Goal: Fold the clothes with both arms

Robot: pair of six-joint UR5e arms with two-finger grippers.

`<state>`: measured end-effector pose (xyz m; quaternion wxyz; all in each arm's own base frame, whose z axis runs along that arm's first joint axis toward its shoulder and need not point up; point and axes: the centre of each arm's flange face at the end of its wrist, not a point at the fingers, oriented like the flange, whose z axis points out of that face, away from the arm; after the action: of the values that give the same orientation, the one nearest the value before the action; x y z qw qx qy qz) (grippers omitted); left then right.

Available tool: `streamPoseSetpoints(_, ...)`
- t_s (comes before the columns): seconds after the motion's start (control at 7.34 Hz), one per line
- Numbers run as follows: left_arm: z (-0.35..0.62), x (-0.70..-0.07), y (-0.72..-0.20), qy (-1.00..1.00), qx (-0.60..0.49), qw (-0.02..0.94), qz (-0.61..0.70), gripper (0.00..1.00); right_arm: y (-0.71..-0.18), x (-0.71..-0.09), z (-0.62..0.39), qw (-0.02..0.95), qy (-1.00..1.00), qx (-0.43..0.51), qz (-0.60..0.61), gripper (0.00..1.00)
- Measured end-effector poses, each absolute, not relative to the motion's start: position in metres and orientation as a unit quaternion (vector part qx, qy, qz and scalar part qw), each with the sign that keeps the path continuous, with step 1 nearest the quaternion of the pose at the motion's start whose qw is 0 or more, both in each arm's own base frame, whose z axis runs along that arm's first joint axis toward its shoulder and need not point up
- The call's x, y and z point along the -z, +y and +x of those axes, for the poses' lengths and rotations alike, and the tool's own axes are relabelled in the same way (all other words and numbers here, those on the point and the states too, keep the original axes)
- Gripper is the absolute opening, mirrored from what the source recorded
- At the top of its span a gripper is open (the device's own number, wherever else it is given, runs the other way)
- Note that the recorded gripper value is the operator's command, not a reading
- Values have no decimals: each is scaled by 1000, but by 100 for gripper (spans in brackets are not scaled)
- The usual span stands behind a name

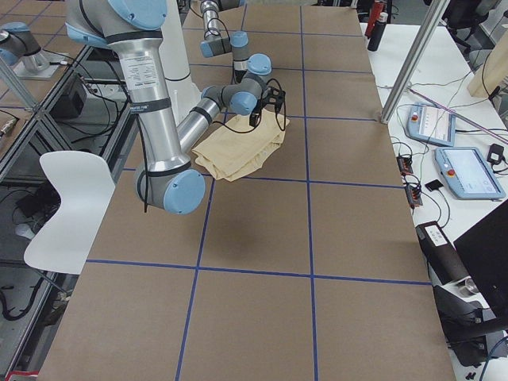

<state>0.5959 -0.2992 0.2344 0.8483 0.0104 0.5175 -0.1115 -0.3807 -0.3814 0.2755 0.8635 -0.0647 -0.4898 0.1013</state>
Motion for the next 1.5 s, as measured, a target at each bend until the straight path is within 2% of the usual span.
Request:
streamPoseSetpoints(1.23,597,-238,-307,513,124,849,25,57,-386,-284,-386,867,-482,-105,-69,100)
streamPoseSetpoints(1.36,597,-238,-308,512,125,849,26,52,-386,-284,-386,867,-482,-105,-68,100)
streamPoseSetpoints(1.5,598,-237,-307,513,124,849,26,39,-386,-284,-387,867,-482,-105,-69,100)
